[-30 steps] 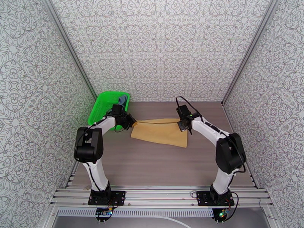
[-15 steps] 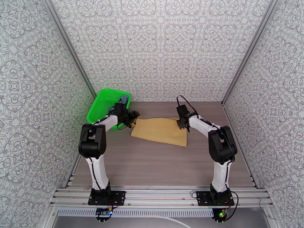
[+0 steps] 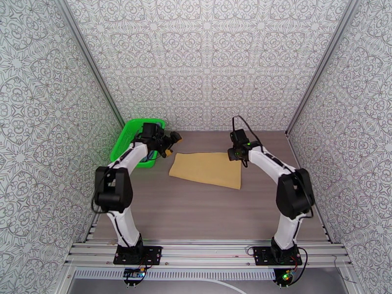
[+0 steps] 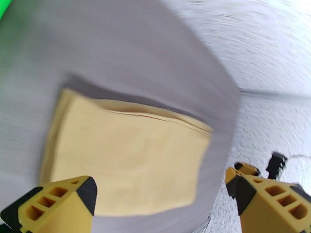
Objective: Fold and stack the mixed laundry pile
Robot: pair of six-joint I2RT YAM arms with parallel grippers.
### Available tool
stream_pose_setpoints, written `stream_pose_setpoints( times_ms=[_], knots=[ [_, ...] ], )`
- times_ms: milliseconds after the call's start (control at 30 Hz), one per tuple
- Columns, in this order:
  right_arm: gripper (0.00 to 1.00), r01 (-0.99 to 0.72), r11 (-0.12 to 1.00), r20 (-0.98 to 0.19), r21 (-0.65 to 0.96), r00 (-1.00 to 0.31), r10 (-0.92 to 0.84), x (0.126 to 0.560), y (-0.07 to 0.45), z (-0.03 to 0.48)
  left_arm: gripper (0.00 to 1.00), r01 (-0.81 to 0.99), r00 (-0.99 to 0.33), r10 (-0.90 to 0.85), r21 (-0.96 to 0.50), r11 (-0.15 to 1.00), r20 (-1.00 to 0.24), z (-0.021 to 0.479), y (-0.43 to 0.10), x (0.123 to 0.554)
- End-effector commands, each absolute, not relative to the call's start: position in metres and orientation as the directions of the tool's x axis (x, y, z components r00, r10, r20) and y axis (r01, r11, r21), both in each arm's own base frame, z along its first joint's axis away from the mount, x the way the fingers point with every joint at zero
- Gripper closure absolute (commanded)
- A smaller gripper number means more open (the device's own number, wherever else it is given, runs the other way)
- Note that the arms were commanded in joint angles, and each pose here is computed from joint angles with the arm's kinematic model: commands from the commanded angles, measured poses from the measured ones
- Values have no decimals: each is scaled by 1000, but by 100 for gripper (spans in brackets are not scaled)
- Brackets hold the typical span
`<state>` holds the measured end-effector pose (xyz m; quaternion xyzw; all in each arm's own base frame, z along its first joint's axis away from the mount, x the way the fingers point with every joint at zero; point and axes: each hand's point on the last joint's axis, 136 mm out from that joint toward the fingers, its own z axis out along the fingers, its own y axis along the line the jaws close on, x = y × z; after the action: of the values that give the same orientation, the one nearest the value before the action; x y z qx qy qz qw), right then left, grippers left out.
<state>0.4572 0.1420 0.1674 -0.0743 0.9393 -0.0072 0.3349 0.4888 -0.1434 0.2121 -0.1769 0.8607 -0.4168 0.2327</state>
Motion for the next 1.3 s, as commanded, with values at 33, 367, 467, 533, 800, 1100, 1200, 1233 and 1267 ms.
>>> stream_pose_setpoints(
  times_ms=[33, 367, 467, 533, 800, 1100, 1200, 1233, 1267],
  knots=[
    [40, -101, 987, -645, 122, -764, 1, 422, 144, 194, 1, 42, -865, -410, -856, 515, -289, 250, -164, 462],
    [39, -81, 658, -343, 748, -897, 279, 383, 234, 162, 1, 48, -865, -347, -747, 664, -364, 215, -165, 402],
    [42, -33, 642, -301, 766, -901, 313, 391, 238, 144, 0, 64, -845, -392, -797, 601, -364, 225, -168, 387],
    [42, -20, 643, -294, 765, -900, 322, 392, 238, 139, 0, 93, -811, -441, -828, 553, -385, 246, -166, 372],
    [42, -17, 675, -301, 738, -903, 307, 388, 237, 134, 1, 82, -430, -543, -630, 772, -721, 340, -104, 306],
    [43, -33, 754, -334, 656, -908, 251, 384, 245, 133, 2, -85, -729, -356, -438, 895, -585, 242, -87, 310],
    [43, -21, 776, -327, 631, -914, 241, 385, 243, 129, 5, -97, -809, -257, -310, 946, -529, 215, -90, 324],
    [43, -17, 779, -324, 627, -915, 241, 386, 243, 127, 10, -105, -828, -239, -280, 954, -507, 206, -91, 331],
    [43, -17, 780, -323, 626, -916, 239, 386, 244, 126, 12, -108, -844, -230, -267, 958, -484, 197, -92, 337]
  ],
)
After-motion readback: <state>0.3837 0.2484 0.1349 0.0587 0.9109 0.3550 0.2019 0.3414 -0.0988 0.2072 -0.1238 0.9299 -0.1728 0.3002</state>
